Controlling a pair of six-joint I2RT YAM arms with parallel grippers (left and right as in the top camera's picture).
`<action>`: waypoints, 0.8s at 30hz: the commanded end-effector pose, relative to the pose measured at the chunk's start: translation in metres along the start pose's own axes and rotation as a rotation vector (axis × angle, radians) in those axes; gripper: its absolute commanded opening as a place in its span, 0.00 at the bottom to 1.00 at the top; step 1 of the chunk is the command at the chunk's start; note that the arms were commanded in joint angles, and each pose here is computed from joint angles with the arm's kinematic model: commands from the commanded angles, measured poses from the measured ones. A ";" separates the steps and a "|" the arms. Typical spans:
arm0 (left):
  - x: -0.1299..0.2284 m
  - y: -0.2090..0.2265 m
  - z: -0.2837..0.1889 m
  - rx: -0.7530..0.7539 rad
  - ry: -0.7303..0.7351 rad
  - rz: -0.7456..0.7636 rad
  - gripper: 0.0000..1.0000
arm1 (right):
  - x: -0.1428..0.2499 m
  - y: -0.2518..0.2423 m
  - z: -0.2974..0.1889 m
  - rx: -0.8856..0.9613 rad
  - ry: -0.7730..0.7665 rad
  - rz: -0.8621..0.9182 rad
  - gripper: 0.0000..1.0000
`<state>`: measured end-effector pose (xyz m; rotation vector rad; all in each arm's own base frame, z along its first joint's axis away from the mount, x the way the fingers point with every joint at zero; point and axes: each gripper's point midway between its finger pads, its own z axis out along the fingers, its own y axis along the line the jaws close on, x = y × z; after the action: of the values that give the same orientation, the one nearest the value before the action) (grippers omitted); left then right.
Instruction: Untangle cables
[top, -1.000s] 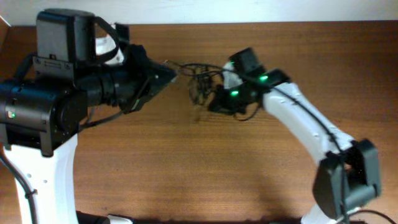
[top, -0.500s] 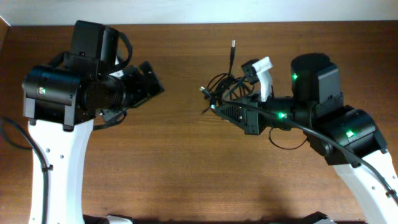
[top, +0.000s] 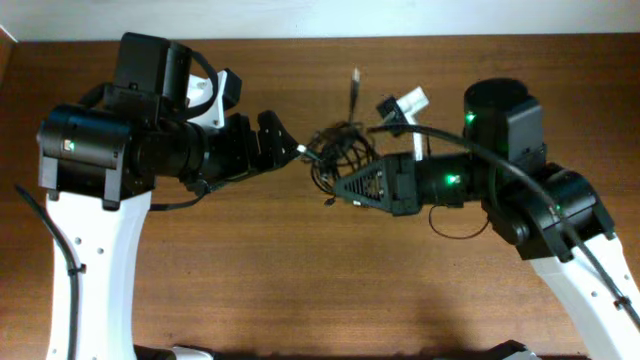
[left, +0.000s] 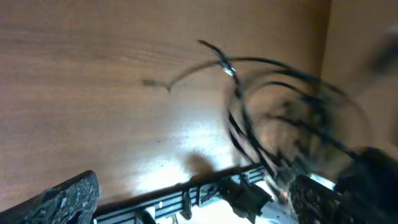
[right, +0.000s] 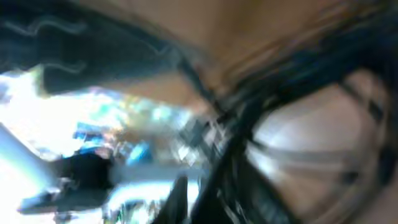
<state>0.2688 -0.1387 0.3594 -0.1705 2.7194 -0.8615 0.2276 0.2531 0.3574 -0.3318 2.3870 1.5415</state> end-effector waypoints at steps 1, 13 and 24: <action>0.001 0.000 -0.002 -0.002 -0.006 0.021 0.99 | -0.007 -0.072 -0.008 0.360 -0.115 0.191 0.04; -0.011 0.013 -0.002 -0.078 -0.064 -0.024 0.99 | 0.033 -0.104 0.027 0.494 0.119 0.132 0.04; -0.016 0.022 -0.004 -0.133 -0.095 -0.024 0.99 | 0.045 -0.119 0.061 0.492 0.265 -0.006 0.10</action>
<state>0.2807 -0.1212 0.3533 -0.2400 2.7012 -0.7042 0.2345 0.2495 0.2144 -0.3206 2.8926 0.8353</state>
